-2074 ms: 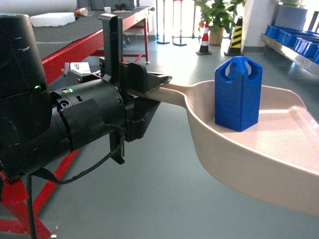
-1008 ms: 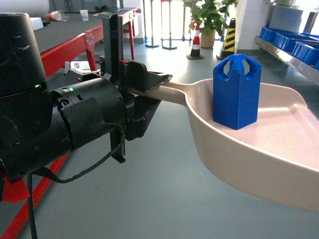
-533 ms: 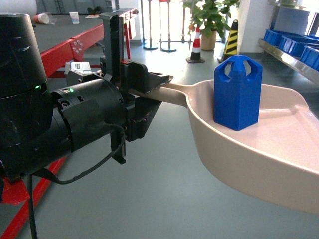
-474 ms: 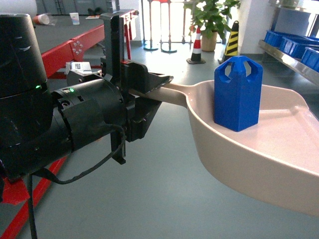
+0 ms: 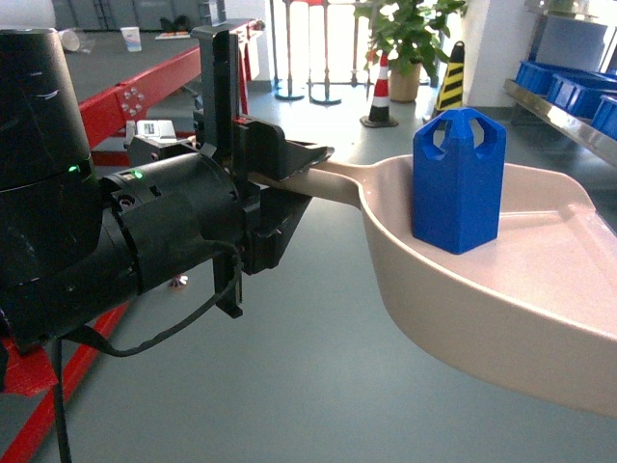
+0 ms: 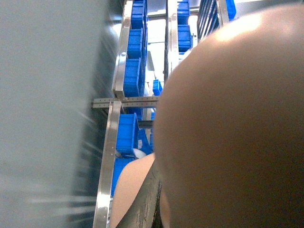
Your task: Place part in tray to right shelf
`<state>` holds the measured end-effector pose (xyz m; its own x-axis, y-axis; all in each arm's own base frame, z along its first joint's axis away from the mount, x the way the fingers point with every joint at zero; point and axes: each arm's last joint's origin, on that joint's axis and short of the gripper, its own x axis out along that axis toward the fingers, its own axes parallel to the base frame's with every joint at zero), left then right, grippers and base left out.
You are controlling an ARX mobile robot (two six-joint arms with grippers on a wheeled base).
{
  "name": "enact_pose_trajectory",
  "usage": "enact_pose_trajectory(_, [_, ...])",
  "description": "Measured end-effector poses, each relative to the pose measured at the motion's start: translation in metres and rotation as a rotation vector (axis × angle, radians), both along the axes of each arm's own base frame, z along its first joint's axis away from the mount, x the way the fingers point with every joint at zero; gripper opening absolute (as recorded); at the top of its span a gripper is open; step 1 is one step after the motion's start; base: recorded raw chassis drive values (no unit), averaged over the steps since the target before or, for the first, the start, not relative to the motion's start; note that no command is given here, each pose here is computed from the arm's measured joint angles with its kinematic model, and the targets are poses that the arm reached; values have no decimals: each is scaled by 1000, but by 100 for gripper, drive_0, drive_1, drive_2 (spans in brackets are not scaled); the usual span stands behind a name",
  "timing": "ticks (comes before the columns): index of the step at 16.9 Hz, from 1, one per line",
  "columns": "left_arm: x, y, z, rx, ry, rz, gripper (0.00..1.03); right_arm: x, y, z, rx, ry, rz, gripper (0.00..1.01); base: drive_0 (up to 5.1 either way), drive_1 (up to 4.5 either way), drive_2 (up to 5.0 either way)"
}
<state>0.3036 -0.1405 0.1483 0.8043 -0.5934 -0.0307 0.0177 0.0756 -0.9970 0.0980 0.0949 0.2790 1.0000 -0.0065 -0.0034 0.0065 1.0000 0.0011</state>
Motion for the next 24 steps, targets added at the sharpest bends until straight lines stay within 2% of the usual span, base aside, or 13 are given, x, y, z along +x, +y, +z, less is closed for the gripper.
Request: enact_pose_trajectory(24, [0,0,0,0,0,0,16,0,0,0,1,0,2,98,6,439,-427])
